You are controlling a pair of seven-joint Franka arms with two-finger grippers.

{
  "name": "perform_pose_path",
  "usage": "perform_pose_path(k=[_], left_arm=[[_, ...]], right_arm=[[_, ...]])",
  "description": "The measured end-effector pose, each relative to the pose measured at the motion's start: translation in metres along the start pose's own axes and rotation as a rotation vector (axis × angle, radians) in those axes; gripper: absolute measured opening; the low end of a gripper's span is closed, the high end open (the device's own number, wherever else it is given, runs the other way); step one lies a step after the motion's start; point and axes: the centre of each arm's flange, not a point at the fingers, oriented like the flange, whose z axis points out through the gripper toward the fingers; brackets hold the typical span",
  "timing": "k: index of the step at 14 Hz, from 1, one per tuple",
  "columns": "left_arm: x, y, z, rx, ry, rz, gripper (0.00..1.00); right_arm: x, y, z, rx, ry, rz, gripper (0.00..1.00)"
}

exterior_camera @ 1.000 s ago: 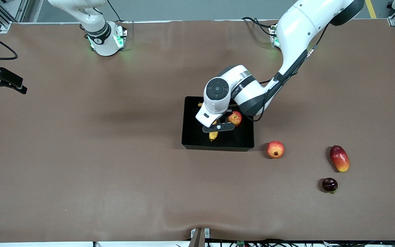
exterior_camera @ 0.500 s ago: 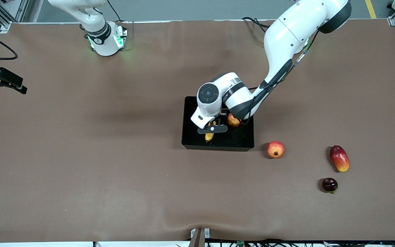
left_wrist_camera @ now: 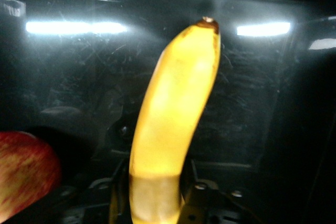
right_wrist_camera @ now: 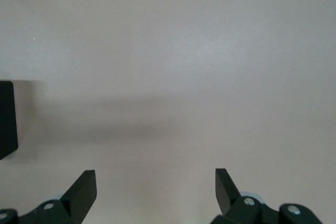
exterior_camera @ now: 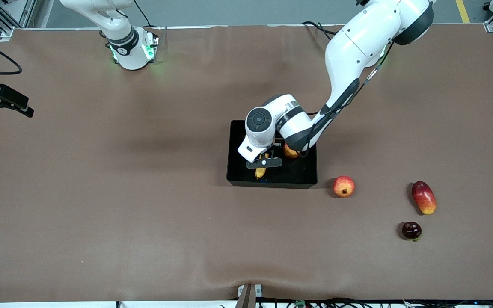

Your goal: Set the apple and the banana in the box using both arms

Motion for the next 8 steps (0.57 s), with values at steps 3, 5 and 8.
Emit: perform_pose_path(k=[3, 5, 8], left_arm=[[0.008, -0.001, -0.003, -0.018, 0.015, -0.012, 0.81], [0.023, 0.001, -0.029, -0.049, 0.052, -0.03, 1.0], [0.044, -0.018, -0.096, -0.038, 0.109, -0.072, 1.0]], right_arm=[[0.0, 0.0, 0.0, 0.0, 0.0, 0.0, 1.0], [0.0, 0.0, 0.0, 0.0, 0.0, 0.0, 1.0], [0.0, 0.0, 0.0, 0.0, 0.0, 0.0, 1.0]])
